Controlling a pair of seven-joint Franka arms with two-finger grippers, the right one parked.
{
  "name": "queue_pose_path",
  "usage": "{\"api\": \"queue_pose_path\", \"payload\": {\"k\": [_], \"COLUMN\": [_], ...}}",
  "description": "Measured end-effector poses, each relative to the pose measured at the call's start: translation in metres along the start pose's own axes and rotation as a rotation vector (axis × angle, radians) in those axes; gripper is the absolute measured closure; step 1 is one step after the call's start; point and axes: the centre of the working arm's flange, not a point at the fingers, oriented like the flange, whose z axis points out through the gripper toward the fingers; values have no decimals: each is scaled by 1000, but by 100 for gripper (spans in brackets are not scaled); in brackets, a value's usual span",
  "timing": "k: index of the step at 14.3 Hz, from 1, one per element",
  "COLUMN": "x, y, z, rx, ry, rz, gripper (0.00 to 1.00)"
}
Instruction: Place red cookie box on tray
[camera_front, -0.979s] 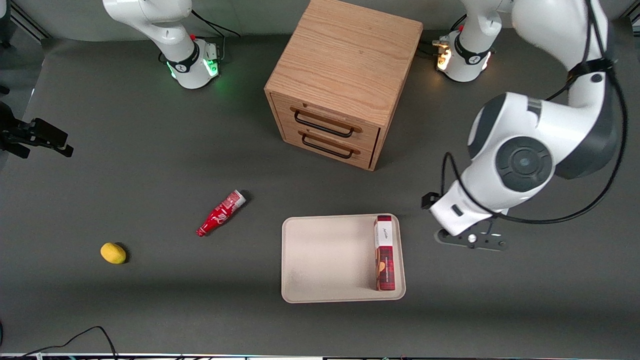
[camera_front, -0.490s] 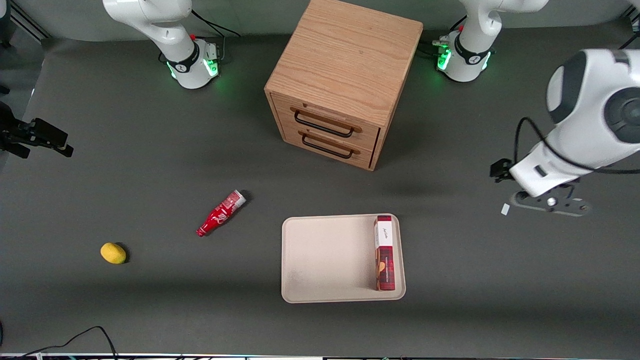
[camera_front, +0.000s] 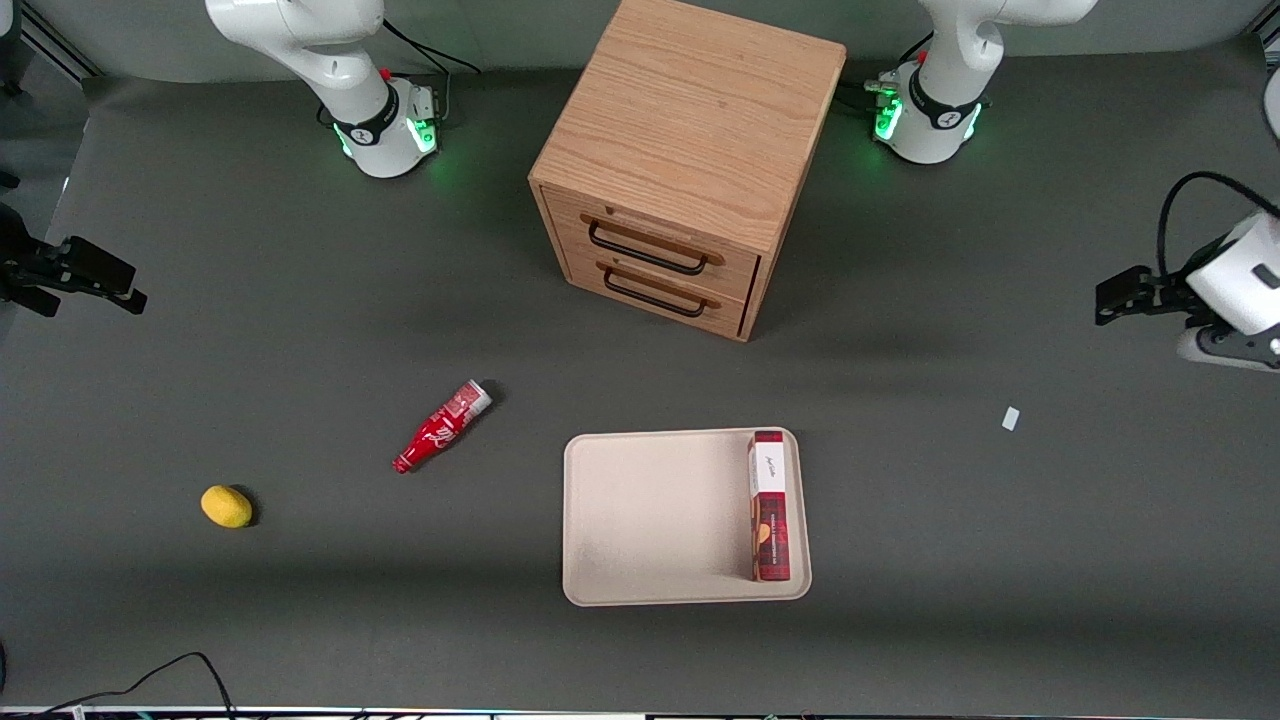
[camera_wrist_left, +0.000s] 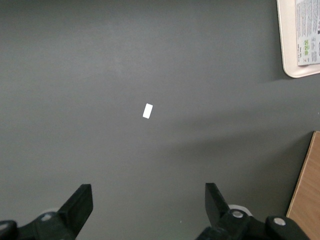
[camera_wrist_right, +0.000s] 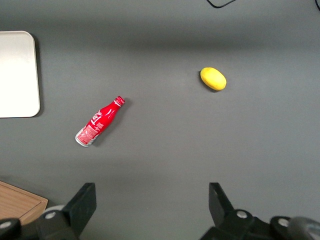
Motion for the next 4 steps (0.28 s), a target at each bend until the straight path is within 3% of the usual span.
{"api": "queue_pose_path", "payload": {"k": [4], "x": [-2], "y": [3], "z": [-11], "rx": [-2], "ry": [-8], "rz": [6], "gripper": [0]}}
